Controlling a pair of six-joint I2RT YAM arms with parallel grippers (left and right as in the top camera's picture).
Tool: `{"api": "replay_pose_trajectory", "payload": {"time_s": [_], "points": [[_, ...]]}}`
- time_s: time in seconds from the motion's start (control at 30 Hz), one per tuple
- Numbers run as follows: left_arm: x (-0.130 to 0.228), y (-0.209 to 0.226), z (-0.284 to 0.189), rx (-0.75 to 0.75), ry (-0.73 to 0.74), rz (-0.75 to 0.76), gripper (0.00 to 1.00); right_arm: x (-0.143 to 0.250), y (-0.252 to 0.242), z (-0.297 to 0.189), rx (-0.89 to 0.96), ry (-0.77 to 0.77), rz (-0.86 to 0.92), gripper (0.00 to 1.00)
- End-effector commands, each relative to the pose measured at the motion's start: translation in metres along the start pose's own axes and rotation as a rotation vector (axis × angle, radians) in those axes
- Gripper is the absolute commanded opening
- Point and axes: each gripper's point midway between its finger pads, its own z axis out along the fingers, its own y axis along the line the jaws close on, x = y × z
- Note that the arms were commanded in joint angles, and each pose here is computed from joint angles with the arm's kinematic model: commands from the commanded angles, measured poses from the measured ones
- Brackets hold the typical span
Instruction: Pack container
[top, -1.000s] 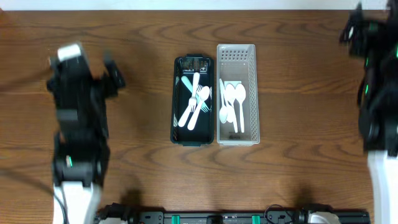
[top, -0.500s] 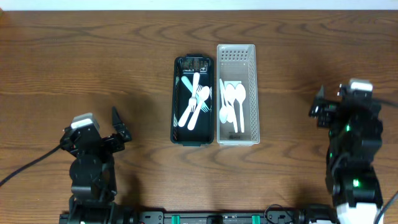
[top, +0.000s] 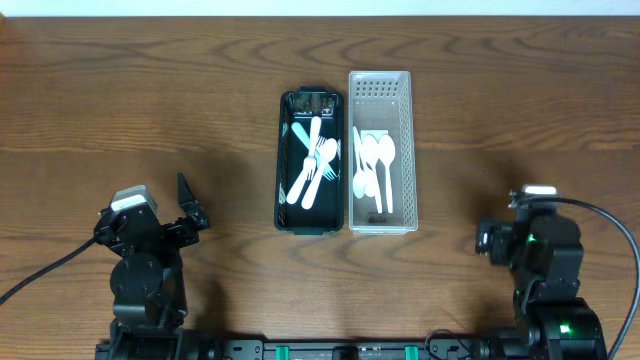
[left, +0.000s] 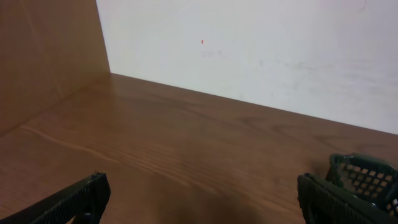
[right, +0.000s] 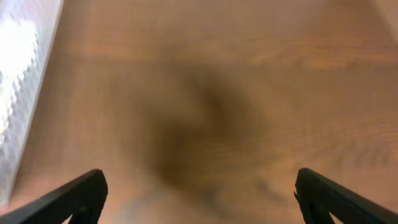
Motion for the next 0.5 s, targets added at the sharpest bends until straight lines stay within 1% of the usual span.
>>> {"api": "replay_pose_trajectory", "payload": {"time_s": [0.0, 0.1, 0.27, 0.33, 0.47], "points": [[-0.002, 0.002, -0.001, -0.012, -0.009, 0.008, 0.98, 0.019, 0.002, -0.001, -0.007, 0.071, -0.005, 0.99], [-0.002, 0.002, -0.001, -0.012, -0.009, 0.008, 0.98, 0.036, 0.002, -0.005, -0.010, 0.133, -0.020, 0.99], [-0.002, 0.002, -0.001, -0.012, -0.009, 0.008, 0.98, 0.049, 0.000, -0.016, -0.011, 0.153, -0.025, 0.99], [-0.002, 0.002, -0.001, -0.012, -0.009, 0.008, 0.98, 0.050, 0.000, -0.021, -0.013, 0.134, -0.024, 0.99], [-0.002, 0.002, -0.001, -0.012, -0.009, 0.008, 0.98, 0.041, 0.003, -0.036, -0.038, 0.019, -0.026, 0.99]]}}
